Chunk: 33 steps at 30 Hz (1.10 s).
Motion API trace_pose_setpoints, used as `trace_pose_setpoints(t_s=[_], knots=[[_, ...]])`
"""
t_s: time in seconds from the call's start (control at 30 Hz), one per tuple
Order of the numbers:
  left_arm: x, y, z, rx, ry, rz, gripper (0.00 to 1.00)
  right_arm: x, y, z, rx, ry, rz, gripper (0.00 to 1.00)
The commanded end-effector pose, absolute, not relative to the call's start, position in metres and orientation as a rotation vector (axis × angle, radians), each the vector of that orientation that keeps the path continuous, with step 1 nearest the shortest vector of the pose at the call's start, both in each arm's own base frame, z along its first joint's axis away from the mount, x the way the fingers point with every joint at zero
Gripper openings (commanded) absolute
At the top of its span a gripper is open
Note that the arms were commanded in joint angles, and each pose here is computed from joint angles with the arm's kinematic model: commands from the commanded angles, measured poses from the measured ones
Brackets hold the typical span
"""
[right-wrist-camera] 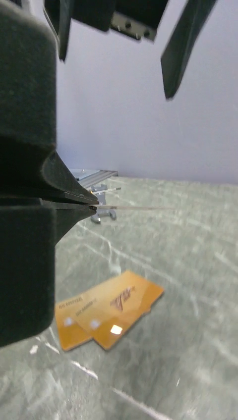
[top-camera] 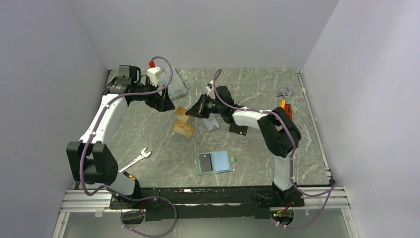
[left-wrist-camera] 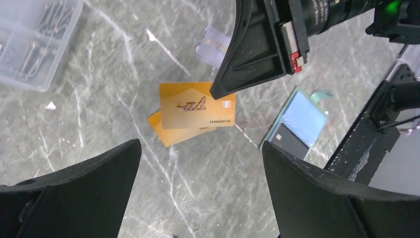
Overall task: Put the credit cards into the card holder
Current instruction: Pick up the credit card from the center of the board.
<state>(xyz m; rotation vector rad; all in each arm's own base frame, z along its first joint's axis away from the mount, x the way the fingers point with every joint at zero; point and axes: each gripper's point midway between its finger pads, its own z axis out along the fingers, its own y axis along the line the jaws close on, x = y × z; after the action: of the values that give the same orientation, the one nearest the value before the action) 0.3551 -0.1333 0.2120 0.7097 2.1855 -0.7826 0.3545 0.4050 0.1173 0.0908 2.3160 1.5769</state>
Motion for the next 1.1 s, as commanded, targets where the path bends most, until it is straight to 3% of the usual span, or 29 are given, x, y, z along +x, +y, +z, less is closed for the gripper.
trace_pose_setpoints(t_s=[0.0, 0.17, 0.37, 0.57, 0.77, 0.87, 0.93, 1.07], knots=[[0.343, -0.149, 0.261, 0.672, 2.036, -0.877, 0.99, 0.351, 0.392, 0.195, -0.09, 2.107, 1.575, 0.0], [0.337, -0.15, 0.301, 0.567, 1.959, -0.936, 0.99, 0.334, 0.373, 0.251, -0.172, 1.982, 1.51, 0.0], [0.299, -0.176, 0.329, 0.638, 1.814, -1.385, 0.99, 0.316, 0.347, 0.3, -0.207, 1.877, 1.425, 0.0], [0.267, -0.181, 0.386, 0.835, 1.592, -1.297, 0.99, 0.294, 0.321, 0.334, -0.197, 1.789, 1.382, 0.0], [0.247, -0.196, 0.341, 0.905, 1.635, -1.639, 0.99, 0.277, 0.306, 0.345, -0.186, 1.739, 1.406, 0.0], [0.247, -0.208, 0.339, 0.886, 1.641, -1.452, 0.99, 0.271, 0.304, 0.352, -0.174, 1.697, 1.448, 0.0], [0.247, -0.216, 0.341, 0.805, 1.65, -1.458, 0.99, 0.268, 0.301, 0.359, -0.161, 1.658, 1.47, 0.0], [0.256, -0.227, 0.332, 0.685, 1.71, -1.497, 0.85, 0.263, 0.299, 0.375, -0.138, 1.585, 1.528, 0.0]])
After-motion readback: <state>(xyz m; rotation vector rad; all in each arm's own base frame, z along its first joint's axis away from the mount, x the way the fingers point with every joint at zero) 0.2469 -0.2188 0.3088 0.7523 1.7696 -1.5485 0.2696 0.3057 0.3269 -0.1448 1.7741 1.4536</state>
